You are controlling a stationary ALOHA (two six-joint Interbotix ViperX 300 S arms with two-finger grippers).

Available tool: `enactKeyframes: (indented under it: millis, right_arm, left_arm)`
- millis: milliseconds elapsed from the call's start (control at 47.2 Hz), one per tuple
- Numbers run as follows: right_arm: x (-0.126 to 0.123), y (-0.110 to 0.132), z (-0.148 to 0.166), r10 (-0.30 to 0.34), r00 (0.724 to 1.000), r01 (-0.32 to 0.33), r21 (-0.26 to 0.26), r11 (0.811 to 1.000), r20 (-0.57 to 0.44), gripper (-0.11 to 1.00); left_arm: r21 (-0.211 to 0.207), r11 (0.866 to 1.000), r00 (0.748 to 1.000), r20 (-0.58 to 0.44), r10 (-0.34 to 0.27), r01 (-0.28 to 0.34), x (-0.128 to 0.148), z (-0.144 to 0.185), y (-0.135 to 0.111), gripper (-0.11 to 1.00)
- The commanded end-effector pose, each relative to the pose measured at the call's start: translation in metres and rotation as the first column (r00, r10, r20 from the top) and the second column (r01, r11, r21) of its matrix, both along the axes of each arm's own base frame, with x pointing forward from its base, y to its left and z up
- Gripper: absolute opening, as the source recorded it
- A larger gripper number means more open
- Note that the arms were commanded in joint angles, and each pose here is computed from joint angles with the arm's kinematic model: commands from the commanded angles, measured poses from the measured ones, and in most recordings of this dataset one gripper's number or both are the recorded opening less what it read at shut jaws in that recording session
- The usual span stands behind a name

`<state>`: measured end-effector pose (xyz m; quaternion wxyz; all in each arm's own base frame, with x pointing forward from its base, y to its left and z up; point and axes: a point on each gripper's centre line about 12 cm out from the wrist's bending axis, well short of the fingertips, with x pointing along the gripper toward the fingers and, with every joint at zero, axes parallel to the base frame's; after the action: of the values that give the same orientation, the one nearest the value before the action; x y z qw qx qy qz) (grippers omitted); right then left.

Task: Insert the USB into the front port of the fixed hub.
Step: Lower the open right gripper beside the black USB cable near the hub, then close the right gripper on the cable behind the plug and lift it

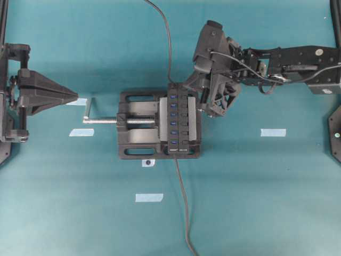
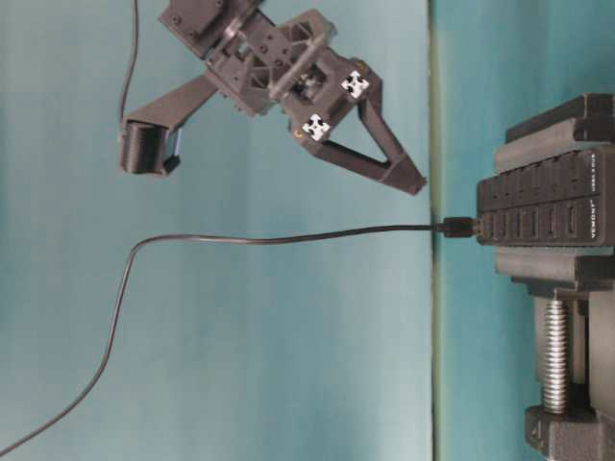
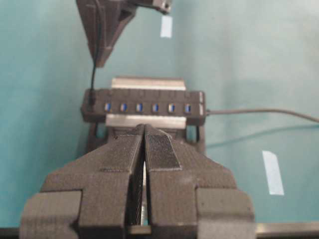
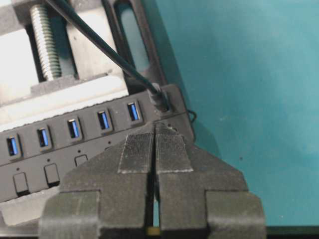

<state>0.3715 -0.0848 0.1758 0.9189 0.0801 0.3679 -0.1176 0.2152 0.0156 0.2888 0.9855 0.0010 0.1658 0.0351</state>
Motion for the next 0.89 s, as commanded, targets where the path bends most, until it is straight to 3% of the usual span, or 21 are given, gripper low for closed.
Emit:
enactKeyframes:
  millis: [0, 127, 233, 339, 488, 551, 869]
  right_arm:
    - [0.006, -0.002, 0.014, 0.003, 0.999, -0.002, -0.015, 1.000, 0.045, -0.02]
    - [0.006, -0.002, 0.014, 0.004, 0.999, -0.003, -0.016, 1.000, 0.042, 0.03]
    - [0.006, -0.002, 0.014, 0.004, 0.999, -0.003, -0.016, 1.000, 0.044, 0.15]
    - [0.006, -0.002, 0.014, 0.005, 0.999, -0.004, -0.017, 1.000, 0.042, 0.38]
    - [0.007, -0.001, 0.011, 0.035, 0.999, -0.034, -0.046, 0.998, 0.027, 0.79]
    - [0.009, 0.000, 0.013, 0.057, 0.998, -0.056, -0.066, 0.996, 0.026, 0.90]
    - [0.020, -0.001, 0.011, 0.089, 0.996, -0.087, -0.094, 0.992, 0.015, 0.85]
  left_arm:
    - [0.001, 1.000, 1.000, 0.017, 0.003, -0.003, 0.001, 0.006, 0.001, 0.00]
    - [0.003, 1.000, 1.000, 0.015, 0.003, -0.003, 0.001, 0.005, 0.001, 0.00]
    - [0.004, 1.000, 1.000, 0.014, 0.003, -0.003, 0.002, 0.005, 0.001, 0.00]
    - [0.003, 1.000, 1.000, 0.017, 0.003, -0.003, 0.001, 0.006, 0.001, 0.00]
    - [0.002, 1.000, 1.000, 0.014, 0.003, -0.003, 0.002, 0.005, 0.001, 0.00]
    - [0.002, 1.000, 1.000, 0.014, 0.003, -0.003, 0.002, 0.005, 0.001, 0.00]
    - [0.000, 1.000, 1.000, 0.014, 0.004, -0.004, 0.002, 0.005, 0.001, 0.00]
